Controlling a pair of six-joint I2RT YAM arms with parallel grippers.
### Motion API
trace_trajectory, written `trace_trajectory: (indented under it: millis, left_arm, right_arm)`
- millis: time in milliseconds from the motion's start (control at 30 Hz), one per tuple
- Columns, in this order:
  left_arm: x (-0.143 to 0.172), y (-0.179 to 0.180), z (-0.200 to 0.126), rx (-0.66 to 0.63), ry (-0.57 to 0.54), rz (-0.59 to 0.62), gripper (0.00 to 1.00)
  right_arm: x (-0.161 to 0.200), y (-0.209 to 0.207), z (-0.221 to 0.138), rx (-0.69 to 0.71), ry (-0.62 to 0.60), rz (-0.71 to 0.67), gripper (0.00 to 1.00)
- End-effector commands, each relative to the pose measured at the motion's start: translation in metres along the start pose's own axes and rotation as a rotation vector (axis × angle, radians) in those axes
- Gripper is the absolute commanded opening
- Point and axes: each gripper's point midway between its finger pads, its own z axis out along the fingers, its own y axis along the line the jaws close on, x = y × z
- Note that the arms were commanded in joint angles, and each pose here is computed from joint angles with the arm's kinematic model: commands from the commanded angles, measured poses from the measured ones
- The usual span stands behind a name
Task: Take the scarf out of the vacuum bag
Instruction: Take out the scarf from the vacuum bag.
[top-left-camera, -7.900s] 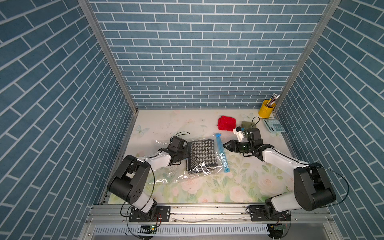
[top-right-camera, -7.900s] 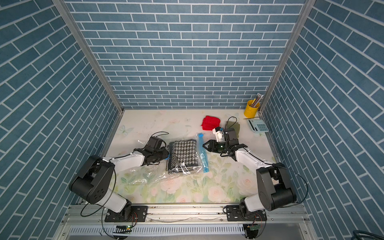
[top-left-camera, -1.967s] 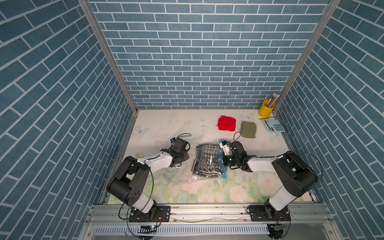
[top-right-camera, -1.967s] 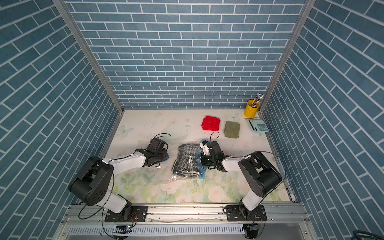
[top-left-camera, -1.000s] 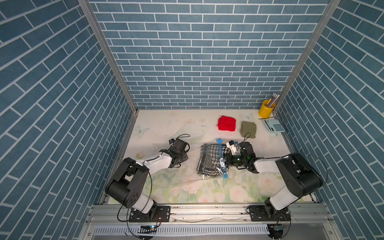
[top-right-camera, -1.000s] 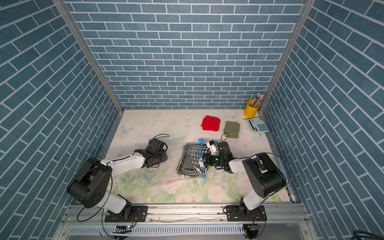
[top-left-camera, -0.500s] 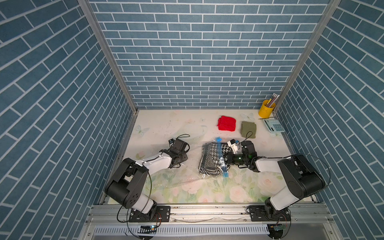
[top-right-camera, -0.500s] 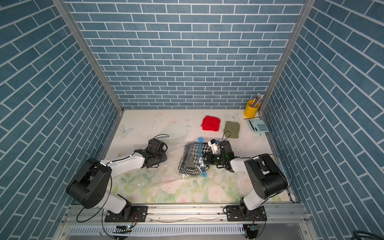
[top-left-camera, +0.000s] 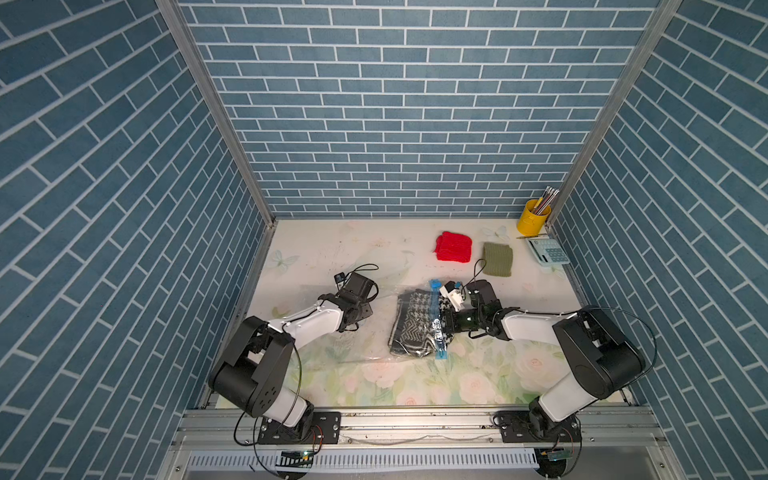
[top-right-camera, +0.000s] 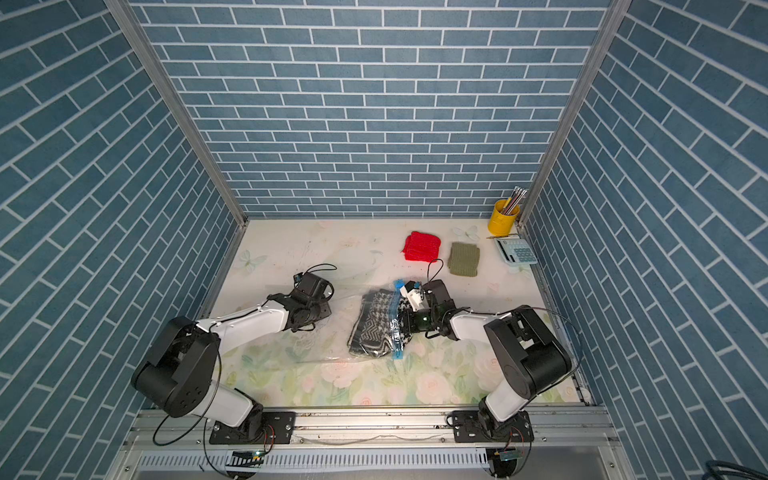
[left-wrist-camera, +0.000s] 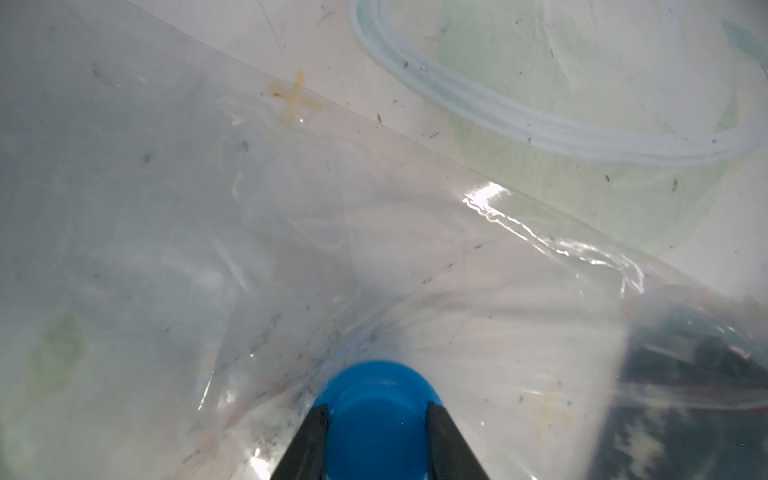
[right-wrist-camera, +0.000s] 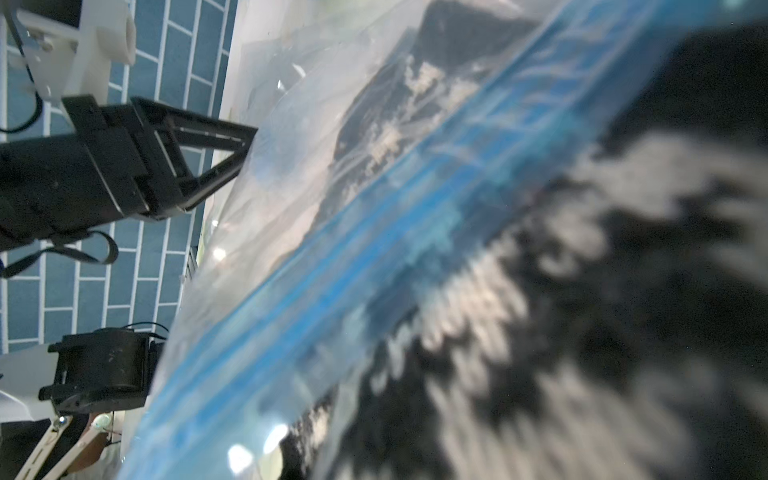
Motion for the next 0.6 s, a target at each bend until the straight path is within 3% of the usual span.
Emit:
trace_trajectory:
  millis: [0, 233, 567]
  left_arm:
    - [-0.02, 0.012, 0.001, -0.075, -0.062, -0.005, 0.23]
    - [-0.034, 0.019, 0.002, -0.077, -0.075, -0.038, 0.23]
    - [-0.026, 0.023, 0.005, -0.074, -0.052, -0.035, 0.23]
  right_arm:
    - [0.015, 0.009, -0.003, -0.004, 0.056, -0.056, 0.0]
    - [0.011, 0.009, -0.006, 0.022, 0.035, -0.056, 0.0]
    - [0.012, -0.011, -0.006, 0.003, -0.014, 0.056, 0.0]
